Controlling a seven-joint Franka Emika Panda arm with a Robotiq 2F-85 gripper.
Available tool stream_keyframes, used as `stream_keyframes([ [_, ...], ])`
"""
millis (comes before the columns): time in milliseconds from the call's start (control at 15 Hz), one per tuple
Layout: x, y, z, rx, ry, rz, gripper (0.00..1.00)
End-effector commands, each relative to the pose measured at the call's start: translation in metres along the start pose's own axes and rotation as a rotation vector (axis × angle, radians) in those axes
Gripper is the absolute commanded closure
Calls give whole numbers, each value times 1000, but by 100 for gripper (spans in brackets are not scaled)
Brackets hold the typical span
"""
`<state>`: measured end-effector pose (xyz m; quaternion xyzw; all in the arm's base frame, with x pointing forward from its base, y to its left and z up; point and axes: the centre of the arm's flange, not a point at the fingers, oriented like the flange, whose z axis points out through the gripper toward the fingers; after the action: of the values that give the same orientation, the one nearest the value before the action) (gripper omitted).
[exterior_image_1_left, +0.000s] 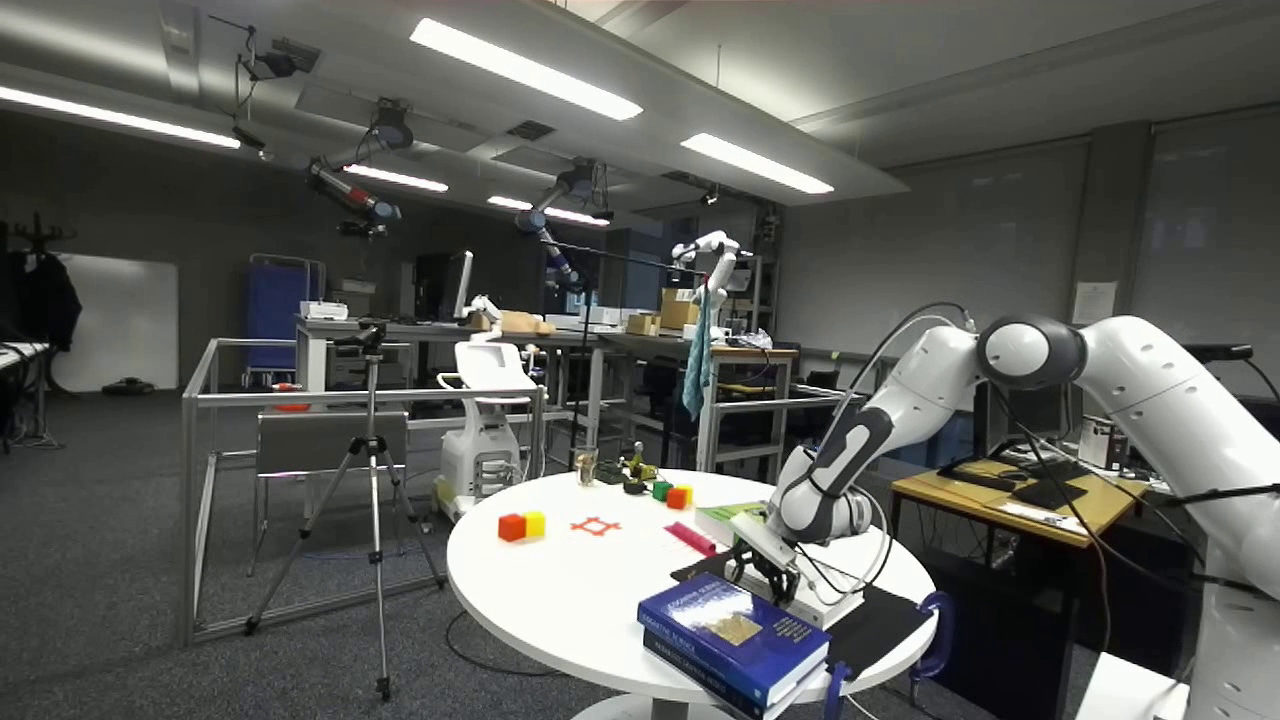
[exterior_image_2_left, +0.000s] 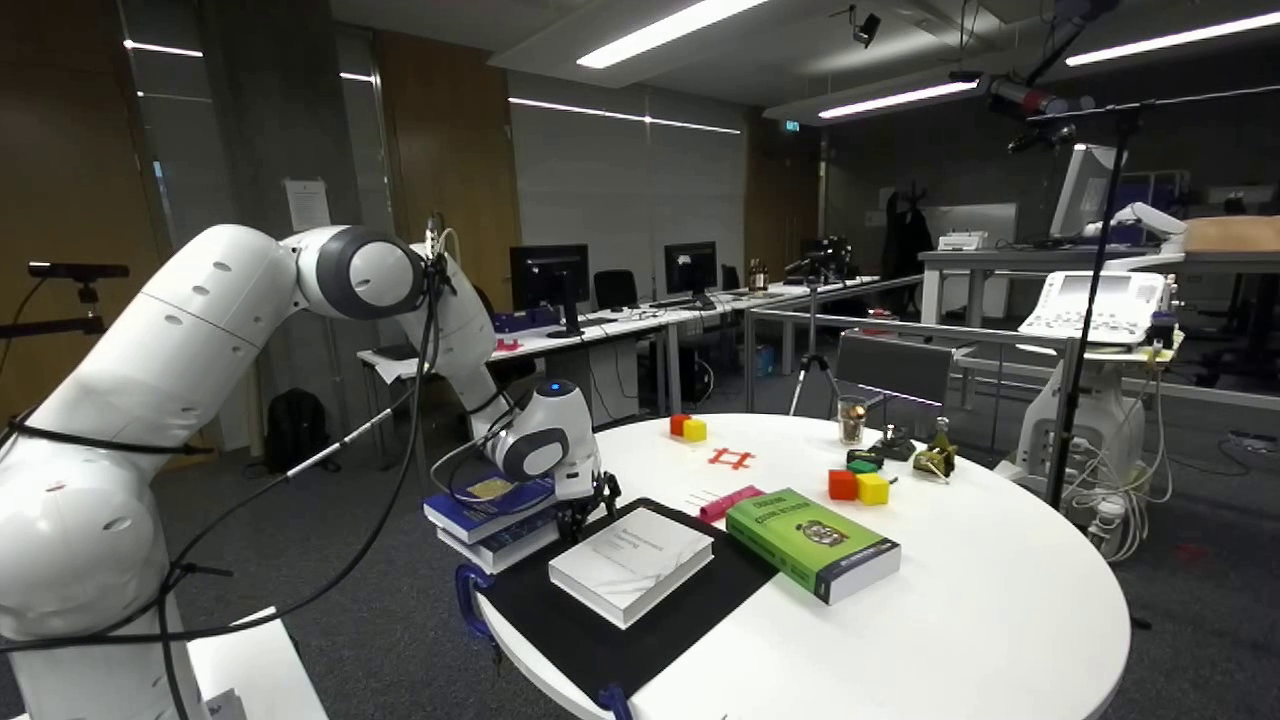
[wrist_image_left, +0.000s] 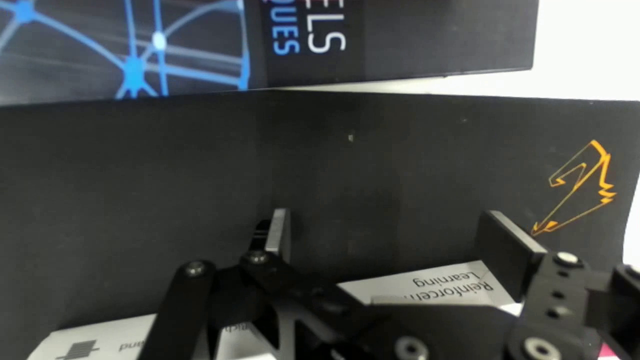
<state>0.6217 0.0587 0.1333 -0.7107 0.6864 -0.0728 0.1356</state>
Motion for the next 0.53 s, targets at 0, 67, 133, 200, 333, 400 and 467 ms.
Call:
stream_keyframes([
  [0,6,-8,5,-10,-14,-17,0],
  [67,8,-9,5,-8,-12,-18,0],
  [133,10,-10,3,-7,-7,-16,0],
  [200,14,-10,2,-7,-3,-13,0],
  [333,21,-11,0,-4,8,-7,0],
  [400,26,-11,-1,-7,15,-1,0],
  [467,31,-11,-2,-14,22,7,0],
])
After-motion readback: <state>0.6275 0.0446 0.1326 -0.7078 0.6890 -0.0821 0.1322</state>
